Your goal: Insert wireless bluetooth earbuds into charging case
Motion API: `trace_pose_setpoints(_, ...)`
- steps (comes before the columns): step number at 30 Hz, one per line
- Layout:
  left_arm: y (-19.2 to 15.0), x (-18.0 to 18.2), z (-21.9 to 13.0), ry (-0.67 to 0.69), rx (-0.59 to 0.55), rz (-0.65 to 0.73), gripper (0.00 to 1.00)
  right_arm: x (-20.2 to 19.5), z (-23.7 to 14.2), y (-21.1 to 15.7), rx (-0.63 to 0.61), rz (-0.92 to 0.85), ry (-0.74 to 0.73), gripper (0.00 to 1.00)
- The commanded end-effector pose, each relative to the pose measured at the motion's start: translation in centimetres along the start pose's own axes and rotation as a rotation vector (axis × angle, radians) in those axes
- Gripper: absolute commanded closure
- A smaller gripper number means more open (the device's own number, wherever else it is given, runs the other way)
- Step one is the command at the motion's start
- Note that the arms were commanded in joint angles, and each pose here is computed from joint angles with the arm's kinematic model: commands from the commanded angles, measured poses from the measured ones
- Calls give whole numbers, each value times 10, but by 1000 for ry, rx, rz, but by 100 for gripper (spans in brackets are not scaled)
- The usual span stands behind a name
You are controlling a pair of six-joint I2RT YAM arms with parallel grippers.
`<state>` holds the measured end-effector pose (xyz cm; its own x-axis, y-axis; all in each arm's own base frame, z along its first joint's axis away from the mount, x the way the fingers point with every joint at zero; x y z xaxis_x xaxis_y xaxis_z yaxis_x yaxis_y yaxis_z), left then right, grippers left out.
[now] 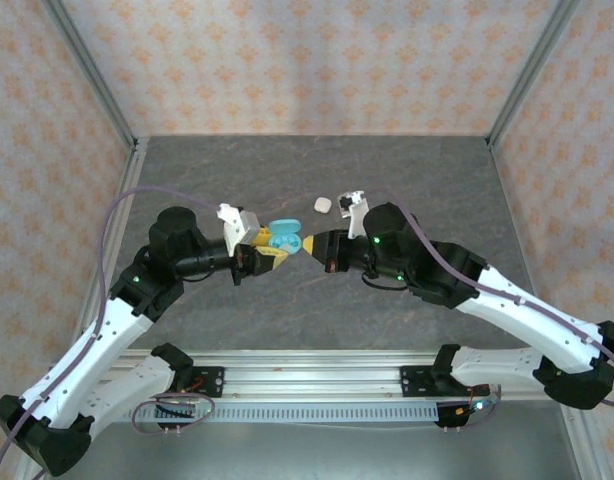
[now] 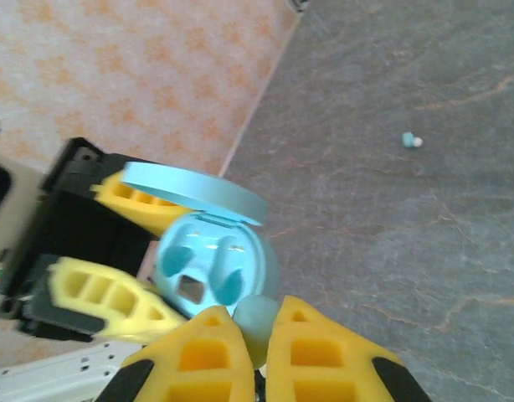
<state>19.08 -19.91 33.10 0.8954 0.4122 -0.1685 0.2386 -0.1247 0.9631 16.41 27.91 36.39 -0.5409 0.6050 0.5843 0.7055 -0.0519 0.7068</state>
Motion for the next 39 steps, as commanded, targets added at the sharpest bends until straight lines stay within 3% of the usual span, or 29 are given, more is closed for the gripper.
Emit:
trace_pose_setpoints(1, 10, -3, -1, -4, -50, 51, 87, 36, -6, 15, -33, -60, 145, 96)
trace_pose_setpoints(11, 11, -6, 1, -13, -47, 42, 88, 58, 8, 21, -15, -108, 210, 95)
trace_pose_setpoints(27, 12, -7, 1, -9, -47, 44, 88, 39, 35, 5, 78, -117, 97, 92)
trace_pose_setpoints(39, 11, -8, 1, -7, -44, 45, 88, 25, 38, 1, 96, -130, 9, 79)
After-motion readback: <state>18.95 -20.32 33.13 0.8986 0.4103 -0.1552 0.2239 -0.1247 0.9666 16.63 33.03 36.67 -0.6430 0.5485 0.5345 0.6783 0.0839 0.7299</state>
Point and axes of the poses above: each hand's point on the last joint's axis, 136 mm out from that joint toward the fingers, its own z axis out along the fingers, its own x axis along the line the jaws close on, y = z × x, the point moved 3 cm from there along -z, back along the fingers, and after that the axes turned 5 degrees about -z, right-handed, at the moved point
